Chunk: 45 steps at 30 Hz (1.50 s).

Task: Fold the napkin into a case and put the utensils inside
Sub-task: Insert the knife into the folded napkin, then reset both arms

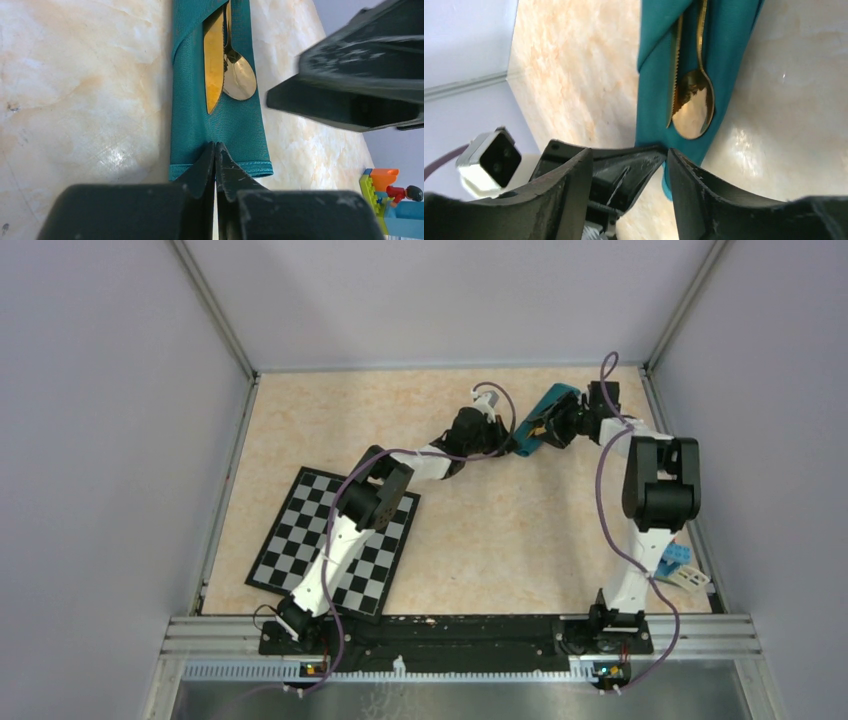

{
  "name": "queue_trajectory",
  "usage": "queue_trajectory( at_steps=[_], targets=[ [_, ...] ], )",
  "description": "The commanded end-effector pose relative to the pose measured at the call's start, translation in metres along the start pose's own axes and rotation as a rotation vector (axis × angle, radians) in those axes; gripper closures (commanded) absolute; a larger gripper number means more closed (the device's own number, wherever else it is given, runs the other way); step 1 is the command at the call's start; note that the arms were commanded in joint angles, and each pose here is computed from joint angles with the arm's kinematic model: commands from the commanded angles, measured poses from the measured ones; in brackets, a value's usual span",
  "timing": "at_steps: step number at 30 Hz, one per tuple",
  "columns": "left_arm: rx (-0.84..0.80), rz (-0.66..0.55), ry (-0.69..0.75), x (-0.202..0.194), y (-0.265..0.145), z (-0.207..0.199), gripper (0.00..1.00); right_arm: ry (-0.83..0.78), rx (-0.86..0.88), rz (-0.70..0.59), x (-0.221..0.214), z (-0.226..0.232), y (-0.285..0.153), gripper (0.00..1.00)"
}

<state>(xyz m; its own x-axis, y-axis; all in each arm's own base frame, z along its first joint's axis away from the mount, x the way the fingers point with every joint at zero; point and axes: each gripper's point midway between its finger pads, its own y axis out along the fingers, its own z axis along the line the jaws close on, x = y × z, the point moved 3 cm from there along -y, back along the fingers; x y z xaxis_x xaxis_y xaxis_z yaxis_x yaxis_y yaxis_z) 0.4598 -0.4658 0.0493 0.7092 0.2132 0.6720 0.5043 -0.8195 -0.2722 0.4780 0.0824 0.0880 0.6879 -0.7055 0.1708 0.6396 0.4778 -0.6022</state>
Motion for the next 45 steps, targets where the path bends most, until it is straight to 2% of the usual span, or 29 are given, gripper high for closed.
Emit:
queue_trajectory(
  at_steps=[1, 4, 6, 9, 15, 19, 22, 24, 28, 32, 33, 34, 36, 39, 45],
  targets=[
    [0.003, 0.018, 0.028, 0.003, -0.014, -0.012, 0.94, -0.192, 0.025, -0.056, 0.007, 0.045, -0.044, 0.41],
    [-0.007, 0.017, 0.036, 0.009, -0.019, -0.019, 0.9, -0.248, 0.001, 0.004, 0.004, 0.047, -0.047, 0.43],
    [-0.024, 0.016, 0.042, 0.015, -0.025, -0.029, 0.85, -0.315, -0.024, -0.033, 0.003, 0.054, -0.064, 0.43],
    [-0.058, -0.002, 0.063, 0.032, -0.042, -0.052, 0.74, -0.497, -0.122, -0.098, -0.008, 0.073, -0.094, 0.42],
    [-0.152, -0.028, 0.073, 0.067, -0.087, -0.108, 0.58, -0.795, -0.133, -0.096, -0.078, 0.114, -0.145, 0.41],
    [-0.167, -0.037, 0.102, 0.083, -0.137, -0.135, 0.53, -0.887, 0.012, -0.111, -0.129, 0.139, -0.196, 0.4],
    [-0.156, -0.074, 0.184, 0.1, -0.189, -0.165, 0.49, -0.905, 0.162, -0.119, -0.157, 0.153, -0.247, 0.39],
    [-0.159, -0.095, 0.236, 0.109, -0.226, -0.185, 0.44, -0.902, 0.246, -0.172, -0.167, 0.163, -0.287, 0.38],
    [-0.234, -0.174, 0.333, 0.123, -0.311, -0.238, 0.38, -0.918, 0.407, -0.319, -0.182, 0.183, -0.375, 0.34],
    [-0.271, -0.288, 0.443, 0.136, -0.396, -0.282, 0.32, -0.911, 0.451, -0.494, -0.18, 0.189, -0.439, 0.3],
    [-0.265, -0.32, 0.464, 0.14, -0.413, -0.289, 0.16, -0.9, 0.44, -0.541, -0.177, 0.188, -0.45, 0.29],
    [-0.26, -0.363, 0.494, 0.148, -0.431, -0.299, 0.1, -0.888, 0.421, -0.592, -0.172, 0.186, -0.458, 0.27],
    [-0.256, -0.421, 0.542, 0.158, -0.462, -0.316, 0.08, -0.874, 0.404, -0.663, -0.166, 0.182, -0.47, 0.22],
    [-0.239, -0.497, 0.581, 0.172, -0.496, -0.335, 0.02, -0.852, 0.38, -0.737, -0.157, 0.181, -0.479, 0.2],
    [-0.169, -0.6, 0.572, 0.179, -0.536, -0.339, 0.01, -0.871, 0.354, -0.815, -0.144, 0.193, -0.488, 0.19]
  ],
)
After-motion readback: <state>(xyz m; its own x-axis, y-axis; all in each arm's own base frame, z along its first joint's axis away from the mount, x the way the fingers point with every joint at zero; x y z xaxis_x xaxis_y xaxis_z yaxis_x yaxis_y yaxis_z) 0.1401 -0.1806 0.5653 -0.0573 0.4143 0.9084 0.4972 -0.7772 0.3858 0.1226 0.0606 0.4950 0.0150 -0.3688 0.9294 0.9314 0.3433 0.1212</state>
